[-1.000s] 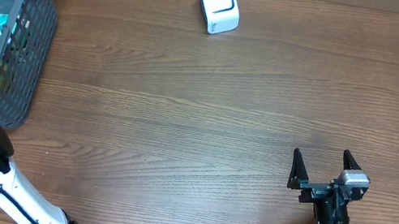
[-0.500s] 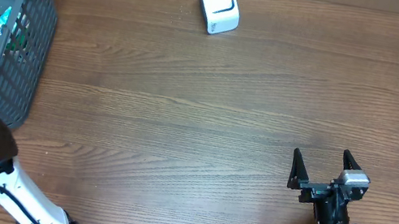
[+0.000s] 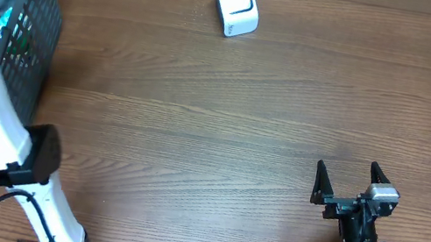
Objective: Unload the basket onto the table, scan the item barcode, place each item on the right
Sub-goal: 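Carry the yellow bottle to the table center and set it upright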
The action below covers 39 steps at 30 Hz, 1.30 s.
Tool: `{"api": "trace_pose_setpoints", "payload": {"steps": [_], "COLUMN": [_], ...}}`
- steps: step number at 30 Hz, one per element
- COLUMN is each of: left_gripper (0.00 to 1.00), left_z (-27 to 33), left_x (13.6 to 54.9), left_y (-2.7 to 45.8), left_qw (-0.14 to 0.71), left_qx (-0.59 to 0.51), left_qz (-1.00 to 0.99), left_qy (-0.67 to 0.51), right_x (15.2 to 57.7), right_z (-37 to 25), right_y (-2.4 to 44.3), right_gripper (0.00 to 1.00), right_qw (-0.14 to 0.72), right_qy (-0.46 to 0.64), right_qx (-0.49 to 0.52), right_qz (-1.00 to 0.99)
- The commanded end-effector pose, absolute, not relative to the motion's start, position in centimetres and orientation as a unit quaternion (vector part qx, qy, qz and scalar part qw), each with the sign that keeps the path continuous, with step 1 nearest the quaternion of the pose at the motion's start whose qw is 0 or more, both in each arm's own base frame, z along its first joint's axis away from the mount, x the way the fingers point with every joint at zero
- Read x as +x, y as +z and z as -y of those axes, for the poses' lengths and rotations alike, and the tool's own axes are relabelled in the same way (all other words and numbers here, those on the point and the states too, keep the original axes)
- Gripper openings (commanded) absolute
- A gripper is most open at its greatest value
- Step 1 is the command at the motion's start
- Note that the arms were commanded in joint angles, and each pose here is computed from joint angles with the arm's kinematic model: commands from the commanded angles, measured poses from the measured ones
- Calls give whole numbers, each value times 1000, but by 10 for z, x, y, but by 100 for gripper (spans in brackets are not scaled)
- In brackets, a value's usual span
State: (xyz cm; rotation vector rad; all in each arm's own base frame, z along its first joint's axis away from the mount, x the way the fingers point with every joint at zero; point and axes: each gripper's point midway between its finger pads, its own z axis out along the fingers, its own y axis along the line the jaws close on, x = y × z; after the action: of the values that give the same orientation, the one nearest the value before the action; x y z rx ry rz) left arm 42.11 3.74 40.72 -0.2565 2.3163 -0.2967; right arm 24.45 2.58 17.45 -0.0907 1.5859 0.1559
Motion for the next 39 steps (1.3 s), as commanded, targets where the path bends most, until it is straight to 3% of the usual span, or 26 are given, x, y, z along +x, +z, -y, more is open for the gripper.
{"api": "trace_pose_setpoints", "payload": {"steps": [1, 14, 24, 39], "left_gripper": [6, 7, 7, 11], "left_z": [0, 155, 209, 252], "left_x": [419, 398, 371, 361], "left_y": [413, 343, 258, 201], "left_qw": [387, 242, 127, 125], "left_qx": [-67, 88, 129, 121], "left_qz": [-910, -950, -978, -984], "left_qy": [-131, -176, -99, -36], "right_x": [245, 245, 245, 245], "right_z": [-24, -24, -24, -24], "right_y": [173, 173, 173, 173], "right_gripper": [100, 100, 100, 100], "right_qw": [700, 700, 700, 700], "right_qy": [65, 65, 65, 65], "right_qx": [-39, -39, -39, -39], "right_qz": [-710, -710, -710, -710]}}
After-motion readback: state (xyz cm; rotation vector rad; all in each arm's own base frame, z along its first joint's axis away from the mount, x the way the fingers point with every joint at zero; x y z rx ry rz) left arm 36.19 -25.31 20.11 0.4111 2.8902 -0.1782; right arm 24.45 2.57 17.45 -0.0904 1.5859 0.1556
